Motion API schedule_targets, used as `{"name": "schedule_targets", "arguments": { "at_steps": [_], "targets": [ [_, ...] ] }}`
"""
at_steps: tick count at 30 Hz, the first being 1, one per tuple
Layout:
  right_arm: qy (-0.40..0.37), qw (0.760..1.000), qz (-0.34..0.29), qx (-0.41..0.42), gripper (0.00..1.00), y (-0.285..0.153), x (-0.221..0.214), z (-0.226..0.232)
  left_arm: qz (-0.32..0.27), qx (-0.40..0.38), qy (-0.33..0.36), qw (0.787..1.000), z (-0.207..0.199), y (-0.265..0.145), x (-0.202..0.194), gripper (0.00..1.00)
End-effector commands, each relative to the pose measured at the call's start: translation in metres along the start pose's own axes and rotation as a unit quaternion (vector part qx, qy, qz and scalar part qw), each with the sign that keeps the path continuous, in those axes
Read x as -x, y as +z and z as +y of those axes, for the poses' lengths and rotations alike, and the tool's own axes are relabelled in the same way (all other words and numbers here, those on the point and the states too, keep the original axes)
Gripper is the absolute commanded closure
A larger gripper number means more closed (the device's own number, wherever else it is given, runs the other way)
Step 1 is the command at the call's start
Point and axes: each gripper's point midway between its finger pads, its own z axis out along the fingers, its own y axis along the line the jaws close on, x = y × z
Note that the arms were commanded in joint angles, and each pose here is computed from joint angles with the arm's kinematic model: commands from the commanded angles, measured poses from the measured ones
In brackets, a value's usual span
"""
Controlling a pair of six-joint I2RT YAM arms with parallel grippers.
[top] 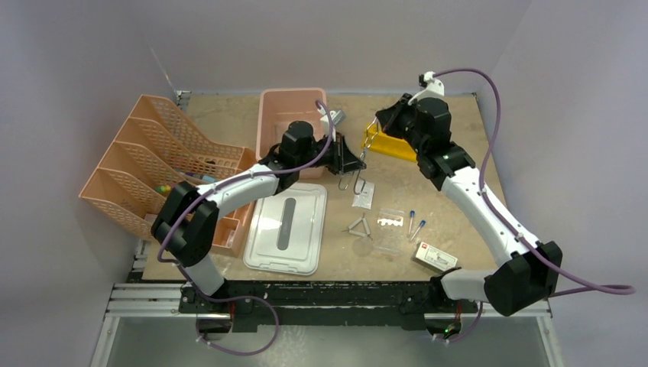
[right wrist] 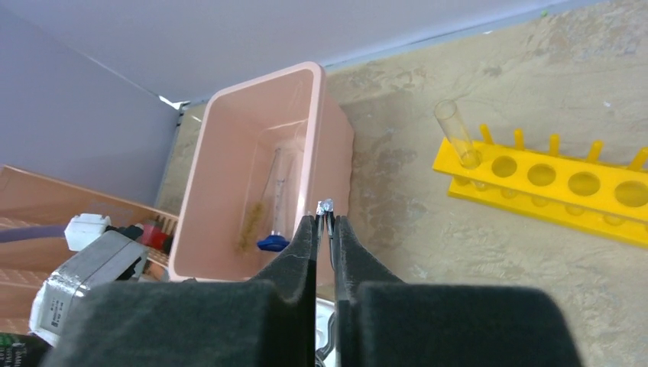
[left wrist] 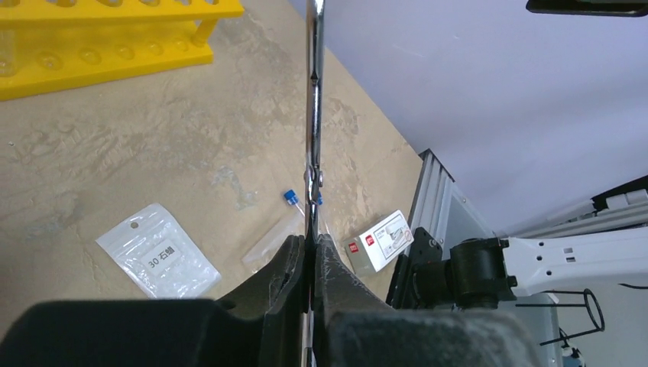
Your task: Organize the chemistry lab equipment
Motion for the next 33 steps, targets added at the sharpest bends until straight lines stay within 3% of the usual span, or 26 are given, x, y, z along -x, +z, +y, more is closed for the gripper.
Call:
{"name": "schedule_targets", "arguments": {
  "at_steps": [1, 2, 4, 6, 8, 15, 19, 22, 29, 33],
  "targets": [
    [0.013, 0.998, -0.03, 0.049, 0.84, -0.01, 0.033, 0.028, -0.031, 0.0, 0.039, 0.999, -0.012, 0.0, 0.033, 1.0],
    [0.01, 0.998, -0.033, 0.049, 0.66, -0.01, 0.036, 0.029, -0.031, 0.004, 0.042, 0.999, -0.012, -0.002, 0.036, 1.0],
    [0.006, 0.998, -0.032, 0.045, 0.47, -0.012, 0.037, 0.028, -0.035, 0.012, 0.052, 0.998, -0.014, -0.008, 0.044, 1.0],
    [0.003, 0.998, -0.04, 0.048, 0.35, -0.016, 0.043, 0.031, -0.044, 0.03, 0.051, 0.997, -0.01, -0.017, 0.056, 1.0],
    [0.002, 0.997, -0.051, 0.05, 0.3, -0.02, 0.05, 0.032, -0.063, 0.05, 0.045, 0.996, -0.001, -0.031, 0.074, 1.0],
    [-0.007, 0.996, -0.077, 0.047, 0.28, -0.02, 0.059, 0.03, -0.127, 0.158, 0.024, 0.979, 0.05, -0.095, 0.13, 1.0],
    [-0.007, 0.998, -0.06, 0.032, 0.29, -0.01, 0.049, 0.023, -0.122, 0.288, 0.003, 0.95, 0.103, -0.134, 0.137, 1.0],
    [-0.006, 0.999, -0.045, 0.022, 0.29, -0.002, 0.039, 0.018, -0.082, 0.389, 0.005, 0.918, 0.142, -0.155, 0.128, 1.0],
    [-0.005, 1.0, -0.014, -0.002, 0.3, 0.011, 0.021, 0.006, -0.014, 0.479, -0.001, 0.878, 0.199, -0.16, 0.103, 1.0],
    [-0.007, 1.0, -0.004, -0.011, 0.3, 0.017, 0.016, 0.002, 0.018, 0.493, -0.023, 0.869, 0.224, -0.15, 0.086, 1.0]
  ]
}}
